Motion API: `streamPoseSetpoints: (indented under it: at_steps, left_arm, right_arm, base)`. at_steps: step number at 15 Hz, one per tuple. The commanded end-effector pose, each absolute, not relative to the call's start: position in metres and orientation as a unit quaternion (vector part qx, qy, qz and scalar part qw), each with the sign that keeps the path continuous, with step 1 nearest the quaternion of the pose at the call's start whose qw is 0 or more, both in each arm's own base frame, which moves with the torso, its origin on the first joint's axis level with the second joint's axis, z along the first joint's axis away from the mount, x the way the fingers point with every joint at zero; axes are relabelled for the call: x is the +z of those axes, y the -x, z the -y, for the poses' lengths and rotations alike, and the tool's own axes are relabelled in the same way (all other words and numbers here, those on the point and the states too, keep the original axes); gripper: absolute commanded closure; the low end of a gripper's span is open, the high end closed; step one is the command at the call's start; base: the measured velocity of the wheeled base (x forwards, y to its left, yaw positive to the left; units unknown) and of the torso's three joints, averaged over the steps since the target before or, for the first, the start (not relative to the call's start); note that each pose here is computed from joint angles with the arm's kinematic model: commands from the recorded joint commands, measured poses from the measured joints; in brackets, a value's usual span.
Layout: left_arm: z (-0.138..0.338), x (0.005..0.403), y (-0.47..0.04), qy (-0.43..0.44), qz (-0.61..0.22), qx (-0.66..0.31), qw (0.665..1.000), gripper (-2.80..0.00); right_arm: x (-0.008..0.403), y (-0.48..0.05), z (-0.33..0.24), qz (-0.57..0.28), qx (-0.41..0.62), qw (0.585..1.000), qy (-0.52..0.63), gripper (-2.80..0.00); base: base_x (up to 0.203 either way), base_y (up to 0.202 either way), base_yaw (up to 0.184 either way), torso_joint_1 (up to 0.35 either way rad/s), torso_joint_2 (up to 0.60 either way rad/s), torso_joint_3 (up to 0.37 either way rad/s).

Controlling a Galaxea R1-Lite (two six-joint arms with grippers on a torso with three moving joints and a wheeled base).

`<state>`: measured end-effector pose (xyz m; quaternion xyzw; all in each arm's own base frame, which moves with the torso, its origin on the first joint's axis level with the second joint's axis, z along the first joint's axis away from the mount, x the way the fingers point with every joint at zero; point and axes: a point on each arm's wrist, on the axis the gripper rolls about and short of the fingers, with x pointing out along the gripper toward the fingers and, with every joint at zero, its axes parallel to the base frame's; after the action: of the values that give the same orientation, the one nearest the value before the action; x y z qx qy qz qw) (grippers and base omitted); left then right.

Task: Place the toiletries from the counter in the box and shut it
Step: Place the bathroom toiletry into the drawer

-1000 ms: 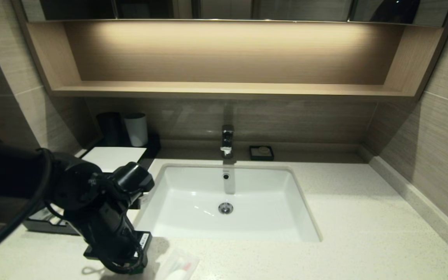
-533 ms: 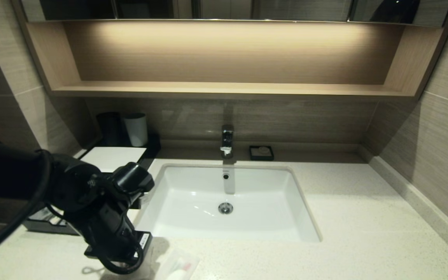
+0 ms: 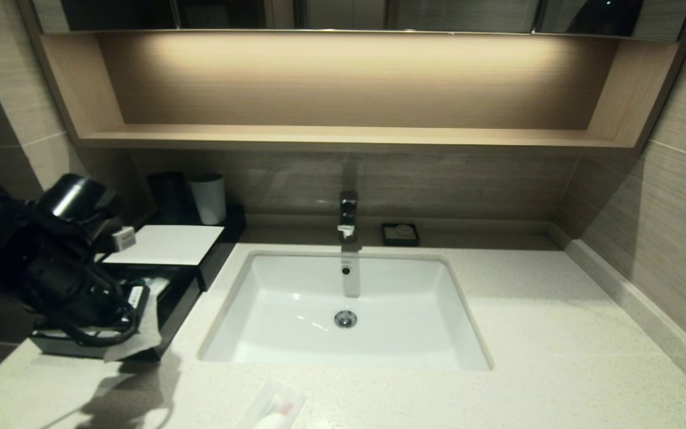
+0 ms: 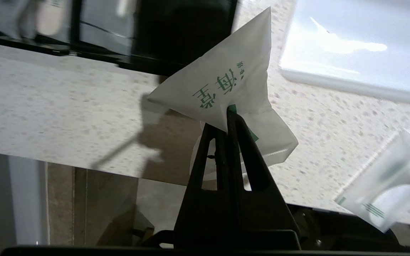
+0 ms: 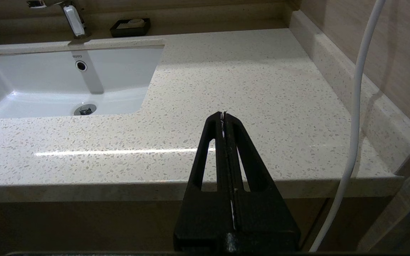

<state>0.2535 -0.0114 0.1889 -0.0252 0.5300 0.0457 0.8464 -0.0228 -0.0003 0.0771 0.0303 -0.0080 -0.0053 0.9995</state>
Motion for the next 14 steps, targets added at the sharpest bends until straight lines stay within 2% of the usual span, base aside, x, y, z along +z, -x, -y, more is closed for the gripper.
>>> streamPoseSetpoints:
  at_steps: [1, 6, 14]
  left_arm:
    - [-0.027, 0.193, -0.258, 0.034, -0.516, 0.091, 0.851, 0.00]
    - [-0.070, 0.178, -0.282, 0.037, -0.504, 0.131, 0.853, 0.00]
    - [-0.102, 0.154, -0.324, 0.039, -0.500, 0.146, 0.853, 0.00]
  right_arm:
    - [0.077, 0.023, 0.000, 0.008, -0.005, 0.999, -0.031, 0.00]
    - [0.077, 0.023, 0.000, 0.009, -0.005, 0.999, -0.031, 0.00]
    - [0.077, 0.023, 0.000, 0.008, -0.005, 0.999, -0.030, 0.00]
  base:
    - [0.000, 0.000, 0.000, 0.000, 0.00, 0.000]
    - [0.000, 0.000, 0.000, 0.000, 0.00, 0.000]
    - [0.000, 0.000, 0.000, 0.000, 0.00, 0.000]
